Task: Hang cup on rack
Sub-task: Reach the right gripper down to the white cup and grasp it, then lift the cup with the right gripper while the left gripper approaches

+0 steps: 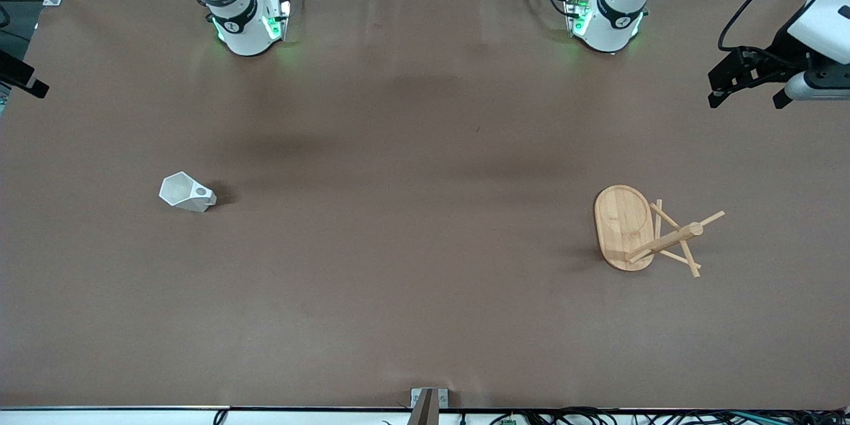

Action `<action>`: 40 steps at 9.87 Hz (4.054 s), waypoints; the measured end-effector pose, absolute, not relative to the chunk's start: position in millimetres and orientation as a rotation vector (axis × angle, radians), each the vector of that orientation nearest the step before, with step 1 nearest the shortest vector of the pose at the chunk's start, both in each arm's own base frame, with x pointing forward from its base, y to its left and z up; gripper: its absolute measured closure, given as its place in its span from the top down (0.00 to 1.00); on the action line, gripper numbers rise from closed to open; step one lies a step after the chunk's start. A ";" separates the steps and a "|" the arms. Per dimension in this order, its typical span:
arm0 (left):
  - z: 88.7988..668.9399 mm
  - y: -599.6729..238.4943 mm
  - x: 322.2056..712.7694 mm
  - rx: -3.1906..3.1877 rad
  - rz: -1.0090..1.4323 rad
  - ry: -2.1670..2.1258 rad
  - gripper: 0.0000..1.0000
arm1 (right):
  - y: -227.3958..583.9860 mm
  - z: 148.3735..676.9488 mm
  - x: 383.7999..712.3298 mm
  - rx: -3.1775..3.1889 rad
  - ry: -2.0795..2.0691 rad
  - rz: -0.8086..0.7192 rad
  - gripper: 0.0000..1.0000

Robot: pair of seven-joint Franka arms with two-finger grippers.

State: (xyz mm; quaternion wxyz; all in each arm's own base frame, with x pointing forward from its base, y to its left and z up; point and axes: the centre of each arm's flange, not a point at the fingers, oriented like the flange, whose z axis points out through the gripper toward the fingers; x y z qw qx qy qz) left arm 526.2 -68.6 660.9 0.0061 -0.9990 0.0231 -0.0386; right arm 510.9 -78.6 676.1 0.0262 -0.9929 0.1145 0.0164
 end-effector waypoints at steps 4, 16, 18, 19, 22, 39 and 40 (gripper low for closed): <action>653.2 -72.0 537.8 -3.133 -0.087 0.085 1.00 | -82.7 675.4 509.7 -3.066 0.365 0.061 1.00; 646.7 -83.4 546.3 -3.127 -0.058 0.123 1.00 | -109.7 312.6 523.0 -3.078 0.479 0.037 1.00; 646.6 -83.5 546.3 -3.127 -0.056 0.123 1.00 | -110.7 276.1 525.2 -3.084 0.482 0.067 1.00; 646.6 -83.4 546.2 -3.127 -0.055 0.123 1.00 | -110.9 262.0 524.7 -3.085 0.483 0.087 1.00; 646.7 -83.6 546.2 -3.127 -0.056 0.124 1.00 | -111.3 241.2 524.9 -3.090 0.484 0.095 0.85; 648.0 -138.2 535.3 -3.134 -0.057 0.287 1.00 | 55.4 427.0 603.9 -2.500 -0.188 0.010 0.04; 647.5 -178.4 523.6 -3.124 -0.055 0.400 1.00 | 85.6 432.1 600.8 -2.384 -0.175 0.024 0.04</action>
